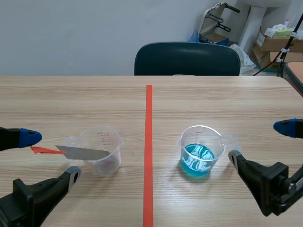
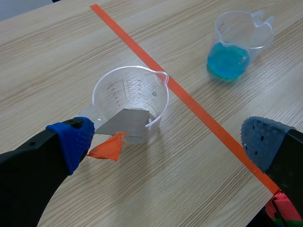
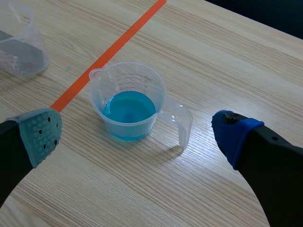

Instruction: Do the redox reaction experiment

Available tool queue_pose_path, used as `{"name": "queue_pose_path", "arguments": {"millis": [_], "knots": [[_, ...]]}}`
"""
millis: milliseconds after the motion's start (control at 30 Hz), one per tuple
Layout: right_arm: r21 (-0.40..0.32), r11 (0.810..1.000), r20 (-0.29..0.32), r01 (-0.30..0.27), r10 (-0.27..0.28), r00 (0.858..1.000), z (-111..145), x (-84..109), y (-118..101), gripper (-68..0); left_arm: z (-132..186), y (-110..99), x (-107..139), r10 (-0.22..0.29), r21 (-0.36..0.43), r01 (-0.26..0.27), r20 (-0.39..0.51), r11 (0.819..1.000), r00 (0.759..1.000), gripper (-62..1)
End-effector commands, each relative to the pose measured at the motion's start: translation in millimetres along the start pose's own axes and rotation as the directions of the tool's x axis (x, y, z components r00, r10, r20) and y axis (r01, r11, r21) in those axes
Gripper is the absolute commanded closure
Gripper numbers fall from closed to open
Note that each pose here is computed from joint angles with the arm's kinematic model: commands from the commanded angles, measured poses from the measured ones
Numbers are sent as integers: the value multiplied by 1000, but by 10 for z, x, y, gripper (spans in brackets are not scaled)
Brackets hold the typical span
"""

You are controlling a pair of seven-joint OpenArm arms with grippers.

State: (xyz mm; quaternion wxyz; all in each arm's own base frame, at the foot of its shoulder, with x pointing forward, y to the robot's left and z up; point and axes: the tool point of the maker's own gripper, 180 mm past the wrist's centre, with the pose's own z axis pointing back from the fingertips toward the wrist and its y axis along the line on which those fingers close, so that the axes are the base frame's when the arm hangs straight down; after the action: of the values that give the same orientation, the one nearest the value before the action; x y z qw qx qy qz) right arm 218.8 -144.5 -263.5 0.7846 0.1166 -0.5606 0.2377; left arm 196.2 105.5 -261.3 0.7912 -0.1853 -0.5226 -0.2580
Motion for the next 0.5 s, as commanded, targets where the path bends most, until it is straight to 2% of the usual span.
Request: {"name": "queue_pose_path", "arguments": {"millis": [0,200,467], "knots": [[2,1000,148,-13,12,989,-20,337,-22,-679,-2,-10,140,6,-2,-6,71,1000,997,-623],[14,1000,183,-21,18,983,-54,426,-6,-679,-2,-9,142,5,-2,-5,72,1000,997,-623],[102,991,231,-86,60,971,-222,579,218,-679,-2,-9,147,5,-2,-5,75,1000,997,-623]]}}
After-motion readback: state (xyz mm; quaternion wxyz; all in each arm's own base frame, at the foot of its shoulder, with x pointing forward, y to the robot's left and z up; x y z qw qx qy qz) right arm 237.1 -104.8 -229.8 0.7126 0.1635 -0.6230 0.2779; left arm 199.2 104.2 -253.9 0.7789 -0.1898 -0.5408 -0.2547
